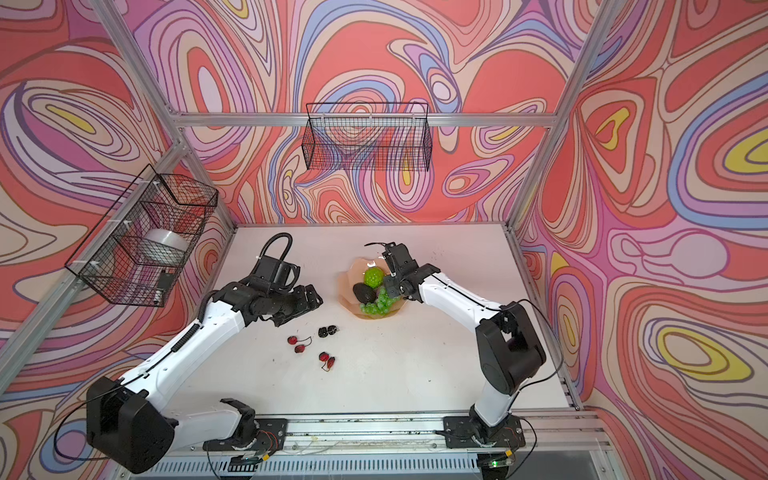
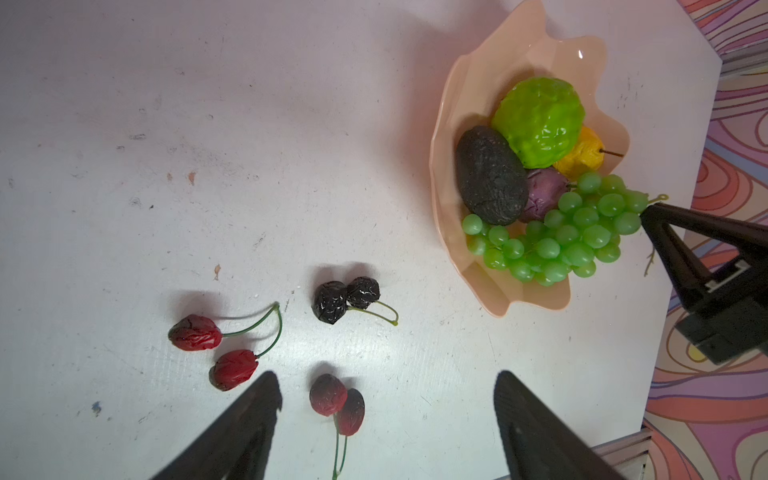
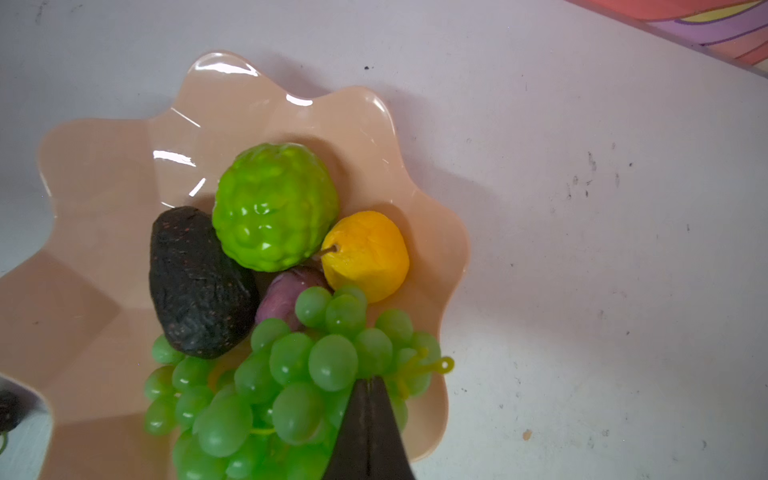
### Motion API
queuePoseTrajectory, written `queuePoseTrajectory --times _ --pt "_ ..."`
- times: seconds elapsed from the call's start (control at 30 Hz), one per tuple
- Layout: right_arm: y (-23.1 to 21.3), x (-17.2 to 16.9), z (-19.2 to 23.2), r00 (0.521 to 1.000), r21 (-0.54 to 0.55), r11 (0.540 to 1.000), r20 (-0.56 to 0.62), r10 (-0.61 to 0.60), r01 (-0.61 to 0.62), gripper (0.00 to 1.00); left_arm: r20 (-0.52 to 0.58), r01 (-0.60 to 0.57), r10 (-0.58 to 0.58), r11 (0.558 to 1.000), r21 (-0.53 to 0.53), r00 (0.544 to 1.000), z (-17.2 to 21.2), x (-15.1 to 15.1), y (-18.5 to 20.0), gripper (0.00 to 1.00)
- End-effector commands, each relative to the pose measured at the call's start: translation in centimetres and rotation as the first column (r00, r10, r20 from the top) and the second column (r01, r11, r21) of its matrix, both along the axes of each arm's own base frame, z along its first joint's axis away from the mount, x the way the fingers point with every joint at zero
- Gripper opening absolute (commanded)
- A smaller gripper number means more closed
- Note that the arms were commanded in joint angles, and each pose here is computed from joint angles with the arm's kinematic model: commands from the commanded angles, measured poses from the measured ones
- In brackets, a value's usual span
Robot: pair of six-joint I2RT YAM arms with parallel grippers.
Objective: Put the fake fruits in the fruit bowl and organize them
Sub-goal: 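Open the right gripper to release the grapes while the left gripper moves toward the cherries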
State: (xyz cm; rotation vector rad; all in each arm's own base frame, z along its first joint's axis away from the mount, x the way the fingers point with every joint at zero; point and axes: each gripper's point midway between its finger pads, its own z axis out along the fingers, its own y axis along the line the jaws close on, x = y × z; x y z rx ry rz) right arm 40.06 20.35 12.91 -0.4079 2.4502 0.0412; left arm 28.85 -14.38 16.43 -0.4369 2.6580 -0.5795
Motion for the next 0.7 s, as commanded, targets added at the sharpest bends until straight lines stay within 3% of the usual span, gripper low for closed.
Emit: queuePoseTrajectory --times 0.0,0.27,0.43,0.53,0.67 --pt "-0.3 1.0 -0.9 1.000 -0.005 1.000 0.003 -0.004 0.004 0.00 0.015 0.002 -0.002 1.000 -0.015 1.000 0.4 0.5 -0.2 0.84" --pt "0.3 1.9 -2.5 0.999 -0.002 1.000 -0.027 0.020 -0.020 0.00 0.008 0.042 -0.042 0.999 -0.034 0.999 0.6 0.5 -0.9 0.85" --pt "0.4 2.5 -3.0 0.999 -0.013 1.000 -0.030 0.025 -0.025 0.07 -0.036 0.093 -0.094 0.995 -0.041 0.995 0.0 -0.1 -1.5 0.85" --pt "0.4 2.7 -2.9 0.999 -0.024 0.999 -0.040 0.032 -0.033 0.20 -0.094 0.134 -0.137 0.990 -0.041 0.986 -1.0 -0.9 -1.8 0.84" --pt "0.4 2.9 -0.8 0.999 -0.031 0.999 -0.018 0.044 -0.045 0.47 -0.183 0.185 -0.186 0.982 -0.026 0.965 -2.7 -2.3 -1.7 0.82"
